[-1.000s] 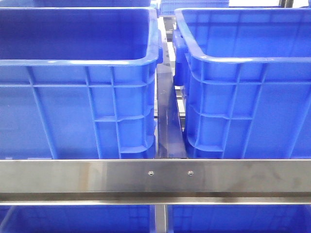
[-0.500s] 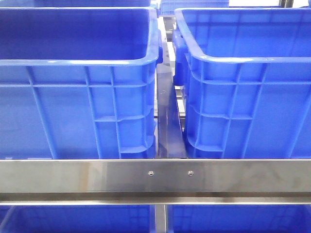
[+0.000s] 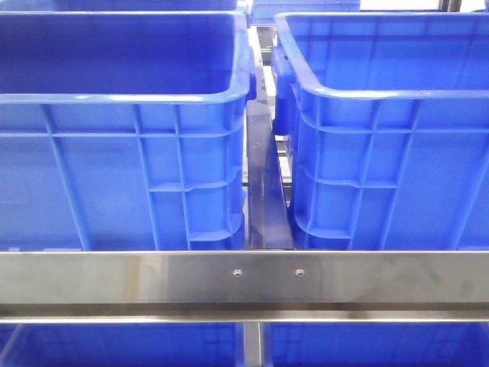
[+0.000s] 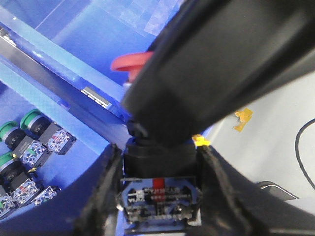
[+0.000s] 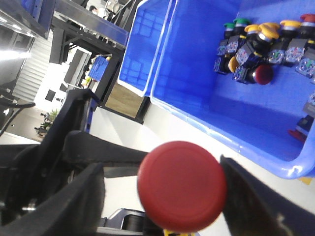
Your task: Pick red and yellow buttons and place in box
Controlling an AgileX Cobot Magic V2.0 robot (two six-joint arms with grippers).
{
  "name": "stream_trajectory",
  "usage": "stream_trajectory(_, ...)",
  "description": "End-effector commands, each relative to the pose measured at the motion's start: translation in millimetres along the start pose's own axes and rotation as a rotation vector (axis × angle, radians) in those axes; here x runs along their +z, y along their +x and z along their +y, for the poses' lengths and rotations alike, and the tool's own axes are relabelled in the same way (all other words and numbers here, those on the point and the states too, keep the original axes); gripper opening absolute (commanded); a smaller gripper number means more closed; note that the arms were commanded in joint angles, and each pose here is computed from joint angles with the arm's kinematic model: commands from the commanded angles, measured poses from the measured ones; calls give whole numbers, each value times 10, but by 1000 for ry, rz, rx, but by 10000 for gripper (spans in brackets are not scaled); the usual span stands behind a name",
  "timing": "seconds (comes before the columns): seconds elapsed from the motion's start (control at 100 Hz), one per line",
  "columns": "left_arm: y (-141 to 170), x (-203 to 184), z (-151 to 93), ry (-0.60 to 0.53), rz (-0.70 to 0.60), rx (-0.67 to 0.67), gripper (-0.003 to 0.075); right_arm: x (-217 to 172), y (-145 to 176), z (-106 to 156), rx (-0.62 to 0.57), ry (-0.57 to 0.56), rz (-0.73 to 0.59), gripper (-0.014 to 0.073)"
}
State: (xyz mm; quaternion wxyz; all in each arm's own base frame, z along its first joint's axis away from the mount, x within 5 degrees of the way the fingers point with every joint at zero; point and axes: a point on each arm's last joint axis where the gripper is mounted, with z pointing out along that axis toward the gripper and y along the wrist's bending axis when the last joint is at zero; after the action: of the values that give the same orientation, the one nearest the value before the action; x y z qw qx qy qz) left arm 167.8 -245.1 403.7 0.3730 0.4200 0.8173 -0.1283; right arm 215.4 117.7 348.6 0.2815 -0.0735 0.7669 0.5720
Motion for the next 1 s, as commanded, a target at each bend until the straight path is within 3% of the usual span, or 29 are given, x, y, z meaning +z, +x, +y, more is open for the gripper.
stream_trajectory(0.0,-130,-226,12,9,-132,-5,-19,-29,-68,175,-20,-77,-41,425)
stream_trajectory(0.15,-130,-226,12,9,-132,-5,-19,-29,-75,169,-20,-71,-48,188)
stream_trajectory(0.24,-129,-226,12,8,-130,-5,-16,-28,-78,167,-20,-68,-51,118)
stream_trajectory(0.34,-125,-225,12,8,-126,-5,52,-28,-82,163,-19,-64,-56,115)
stream_trajectory(0.51,-115,-224,15,5,-115,-4,363,-29,-93,154,-19,-54,-67,115)
stream_trajectory(0.58,-116,-224,19,1,-115,-1,430,-29,-103,145,-20,-44,-79,115)
stream_trajectory(0.81,-112,-229,47,-6,-114,-14,429,-33,-148,106,-41,1,-128,115)
stream_trajectory(0.99,-94,-325,310,-77,-136,-119,429,-87,-204,57,-48,31,-166,115)
